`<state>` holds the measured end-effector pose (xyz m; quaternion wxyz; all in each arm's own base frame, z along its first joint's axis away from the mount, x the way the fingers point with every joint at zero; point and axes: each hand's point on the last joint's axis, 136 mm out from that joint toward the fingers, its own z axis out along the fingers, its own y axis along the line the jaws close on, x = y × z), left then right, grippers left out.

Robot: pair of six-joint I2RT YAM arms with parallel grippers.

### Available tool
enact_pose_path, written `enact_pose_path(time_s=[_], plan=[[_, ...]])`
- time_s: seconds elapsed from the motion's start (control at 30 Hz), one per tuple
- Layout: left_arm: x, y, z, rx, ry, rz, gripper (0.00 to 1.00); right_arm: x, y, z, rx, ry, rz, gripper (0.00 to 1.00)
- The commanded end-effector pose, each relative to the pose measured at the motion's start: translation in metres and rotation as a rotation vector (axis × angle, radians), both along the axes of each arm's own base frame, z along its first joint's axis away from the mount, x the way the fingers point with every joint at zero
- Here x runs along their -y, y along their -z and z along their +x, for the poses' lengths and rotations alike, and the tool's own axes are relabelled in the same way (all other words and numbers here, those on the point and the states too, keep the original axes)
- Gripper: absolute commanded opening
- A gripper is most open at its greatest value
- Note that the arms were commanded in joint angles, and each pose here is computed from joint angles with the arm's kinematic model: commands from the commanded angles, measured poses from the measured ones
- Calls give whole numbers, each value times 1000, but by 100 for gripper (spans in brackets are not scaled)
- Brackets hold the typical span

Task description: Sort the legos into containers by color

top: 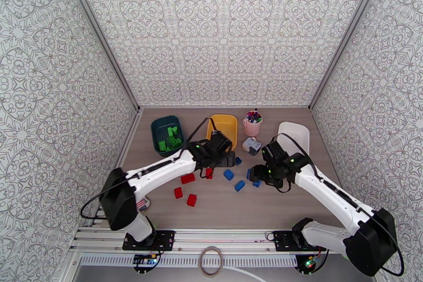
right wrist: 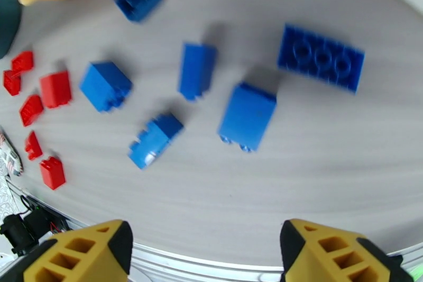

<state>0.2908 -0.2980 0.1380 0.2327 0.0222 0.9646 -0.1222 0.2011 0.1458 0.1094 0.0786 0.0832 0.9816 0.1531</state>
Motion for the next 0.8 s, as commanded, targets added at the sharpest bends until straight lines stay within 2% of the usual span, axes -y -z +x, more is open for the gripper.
enact_pose_path(time_s=[0.0,0.17,0.33,0.47,0.77], plan=[[9,-3,0,-26,-27,-49,99,-7,5,0,-4,44,71,73],[4,1,-2,-44,-36,-51,99,-8,18,5,-22,69,55,67],[0,7,-7,-62,-33,-52,99,1,27,18,-41,82,-53,61],[-5,9,-10,-62,-42,-60,99,10,31,27,-54,83,-140,60],[-24,8,-6,-61,-79,-77,98,1,41,48,-75,62,-156,59]])
